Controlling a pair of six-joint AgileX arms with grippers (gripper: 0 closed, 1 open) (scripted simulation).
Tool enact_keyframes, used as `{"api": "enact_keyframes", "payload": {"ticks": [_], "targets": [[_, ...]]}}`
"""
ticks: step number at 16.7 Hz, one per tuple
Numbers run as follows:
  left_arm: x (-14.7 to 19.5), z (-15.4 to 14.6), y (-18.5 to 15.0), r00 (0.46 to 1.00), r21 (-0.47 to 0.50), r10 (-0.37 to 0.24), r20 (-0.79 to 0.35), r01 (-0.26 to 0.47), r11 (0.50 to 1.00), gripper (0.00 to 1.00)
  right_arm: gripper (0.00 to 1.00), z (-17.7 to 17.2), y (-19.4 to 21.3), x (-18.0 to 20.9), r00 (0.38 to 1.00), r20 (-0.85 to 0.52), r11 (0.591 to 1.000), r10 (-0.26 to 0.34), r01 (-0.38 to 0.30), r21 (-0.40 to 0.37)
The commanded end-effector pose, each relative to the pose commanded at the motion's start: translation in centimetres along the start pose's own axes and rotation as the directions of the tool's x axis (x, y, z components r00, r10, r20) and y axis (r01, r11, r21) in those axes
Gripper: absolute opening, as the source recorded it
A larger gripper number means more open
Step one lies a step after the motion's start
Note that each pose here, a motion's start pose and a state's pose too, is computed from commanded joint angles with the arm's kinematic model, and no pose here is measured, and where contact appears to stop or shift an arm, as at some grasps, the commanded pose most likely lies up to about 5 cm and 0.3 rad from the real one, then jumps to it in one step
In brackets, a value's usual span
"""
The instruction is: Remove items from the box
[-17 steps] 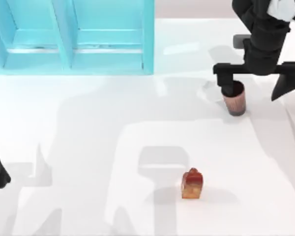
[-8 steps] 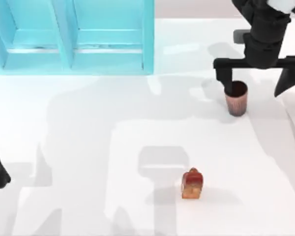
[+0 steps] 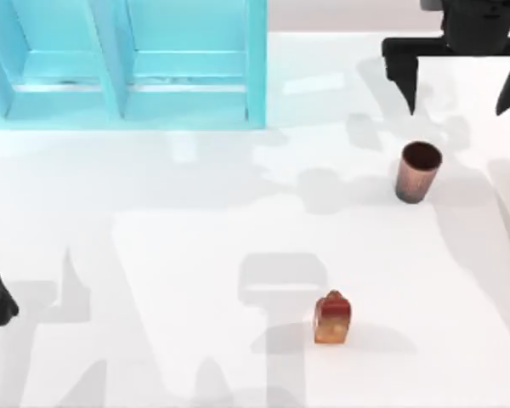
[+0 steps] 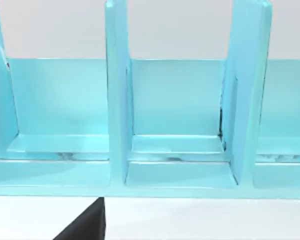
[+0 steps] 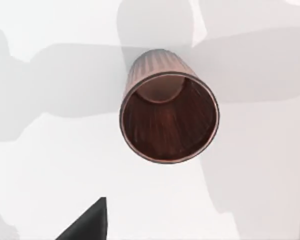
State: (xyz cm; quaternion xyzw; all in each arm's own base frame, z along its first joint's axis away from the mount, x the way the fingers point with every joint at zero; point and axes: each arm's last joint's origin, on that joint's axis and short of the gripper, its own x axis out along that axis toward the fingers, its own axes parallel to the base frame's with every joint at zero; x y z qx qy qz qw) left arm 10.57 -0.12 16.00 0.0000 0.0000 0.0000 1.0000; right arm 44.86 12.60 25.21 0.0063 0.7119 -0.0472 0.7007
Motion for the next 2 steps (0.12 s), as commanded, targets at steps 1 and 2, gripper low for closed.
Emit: {"api": "enact_keyframes", "payload": {"ticks": [1,2], "targets": [[0.0,0.0,0.0,1.0,0.0,0.0,0.0,0.0,1.0,1.0,1.0,-0.08,-0.07,-0.26,1.0,-0.001,1.0,0.0,0.0,0.0],[0.0,0.0,0.0,1.0,0.0,0.0,0.0,0.0,1.0,1.0,1.0,-0.1,-0.09,-0.33,1.0,-0.001,1.0,0.0,0.0,0.0]]}}
